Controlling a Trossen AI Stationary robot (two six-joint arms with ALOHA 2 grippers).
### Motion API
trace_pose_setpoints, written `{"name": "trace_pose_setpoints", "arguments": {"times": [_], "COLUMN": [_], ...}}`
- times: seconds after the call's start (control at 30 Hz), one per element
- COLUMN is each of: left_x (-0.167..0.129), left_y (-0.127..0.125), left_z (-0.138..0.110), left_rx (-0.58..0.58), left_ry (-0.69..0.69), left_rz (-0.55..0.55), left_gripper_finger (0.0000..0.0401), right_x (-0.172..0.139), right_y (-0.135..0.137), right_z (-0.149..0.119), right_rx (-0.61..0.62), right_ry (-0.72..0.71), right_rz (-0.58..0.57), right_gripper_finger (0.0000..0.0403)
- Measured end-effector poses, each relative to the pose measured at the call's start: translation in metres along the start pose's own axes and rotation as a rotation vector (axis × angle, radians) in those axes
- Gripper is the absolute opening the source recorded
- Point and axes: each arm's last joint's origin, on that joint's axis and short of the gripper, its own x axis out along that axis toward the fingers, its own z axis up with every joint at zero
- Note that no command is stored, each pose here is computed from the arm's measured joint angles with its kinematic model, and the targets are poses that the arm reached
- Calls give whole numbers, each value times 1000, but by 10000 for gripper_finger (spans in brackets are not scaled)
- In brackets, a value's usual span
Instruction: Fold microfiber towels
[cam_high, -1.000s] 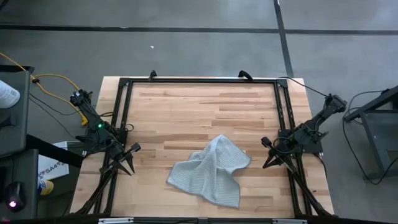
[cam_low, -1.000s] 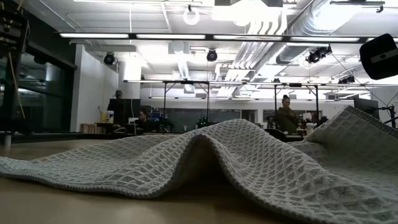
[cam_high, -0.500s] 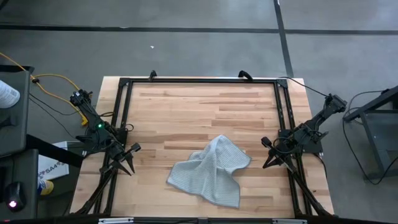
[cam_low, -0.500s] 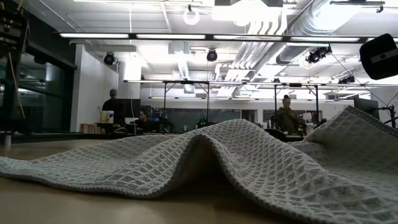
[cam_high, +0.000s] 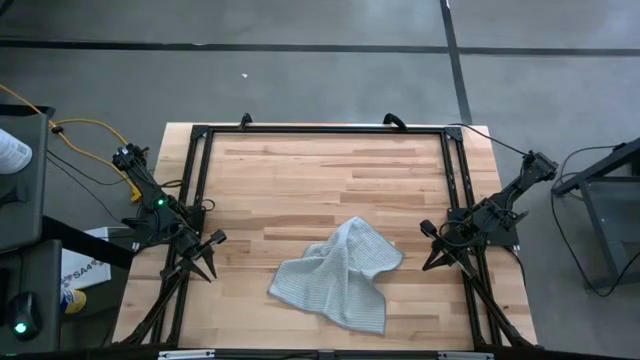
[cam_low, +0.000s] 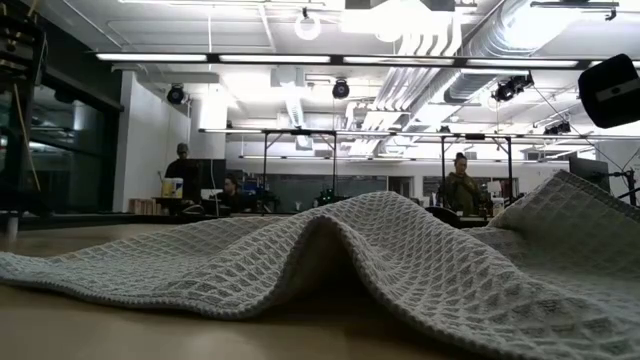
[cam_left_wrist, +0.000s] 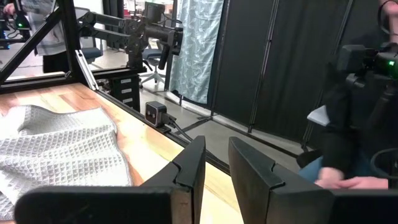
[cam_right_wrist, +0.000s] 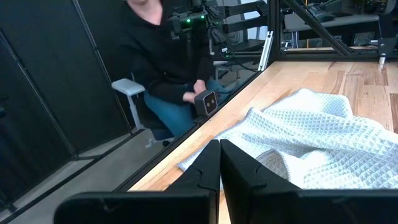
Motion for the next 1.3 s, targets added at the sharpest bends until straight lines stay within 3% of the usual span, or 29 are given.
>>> {"name": "trace_pose_setpoints", "arguments": {"times": [1.2, 1.3], "left_x": [0, 0], "left_y": [0, 0], "left_z": [0, 0], "left_rx": [1, 0], "left_ry": [-4, -5], "left_rz": [-1, -1], "left_gripper_finger": [69, 69], "right_x": [0, 0], "right_y": [0, 0], "right_z": [0, 0], "right_rx": [0, -61], "right_ry": [0, -6], "right_rz": [0, -7], "right_gripper_finger": [2, 2]}}
